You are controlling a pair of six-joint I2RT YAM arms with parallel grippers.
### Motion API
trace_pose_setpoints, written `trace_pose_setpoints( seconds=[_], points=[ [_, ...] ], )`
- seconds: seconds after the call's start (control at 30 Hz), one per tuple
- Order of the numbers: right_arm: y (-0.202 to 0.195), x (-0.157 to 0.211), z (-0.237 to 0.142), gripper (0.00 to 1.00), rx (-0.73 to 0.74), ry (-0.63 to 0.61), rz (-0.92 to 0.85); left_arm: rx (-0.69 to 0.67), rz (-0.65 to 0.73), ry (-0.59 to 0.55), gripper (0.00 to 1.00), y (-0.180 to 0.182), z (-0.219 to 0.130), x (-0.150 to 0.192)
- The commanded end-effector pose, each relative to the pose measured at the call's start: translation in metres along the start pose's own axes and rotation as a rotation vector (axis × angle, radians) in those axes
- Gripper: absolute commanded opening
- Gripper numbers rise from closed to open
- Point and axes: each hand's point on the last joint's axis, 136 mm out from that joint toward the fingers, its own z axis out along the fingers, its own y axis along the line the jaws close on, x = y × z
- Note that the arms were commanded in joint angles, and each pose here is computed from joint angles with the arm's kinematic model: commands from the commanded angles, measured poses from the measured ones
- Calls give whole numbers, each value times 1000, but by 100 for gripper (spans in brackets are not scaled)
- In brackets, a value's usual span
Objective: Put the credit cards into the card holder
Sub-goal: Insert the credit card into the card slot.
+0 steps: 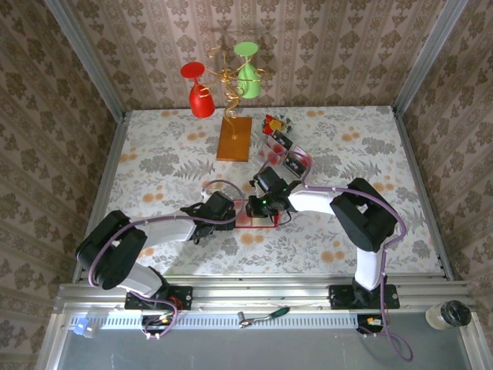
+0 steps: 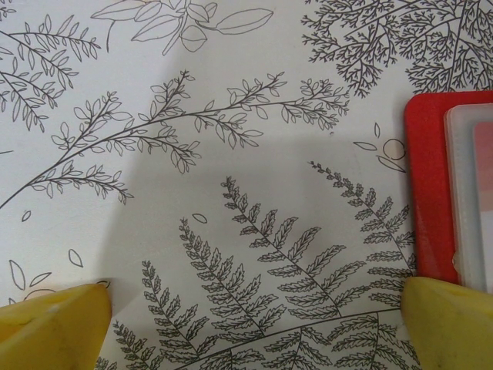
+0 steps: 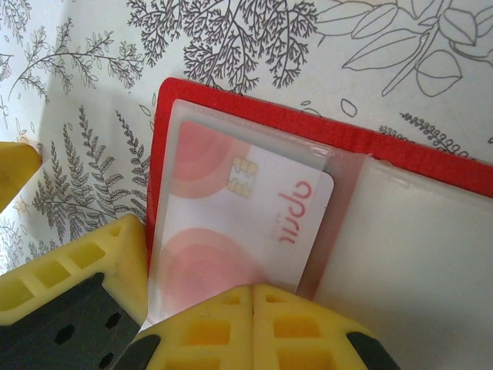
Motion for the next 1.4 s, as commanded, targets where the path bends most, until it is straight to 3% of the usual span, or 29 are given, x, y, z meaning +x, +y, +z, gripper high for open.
trace_pose_setpoints(
  seconds=[0.0, 0.43, 0.97, 1.37],
  points=[
    [3, -15, -20, 0, -2, -45, 7, 9, -3, 13, 98, 0, 1, 8],
    [-5, -30, -15, 0, 27, -44, 17, 8, -2, 9, 98, 1, 1, 8],
    [3, -13, 12, 0, 18, 14, 9, 11, -4, 5, 98, 0, 0, 6],
    [38, -41, -20, 0, -47, -63, -16, 8, -14, -2, 98, 2, -3, 4]
  ],
)
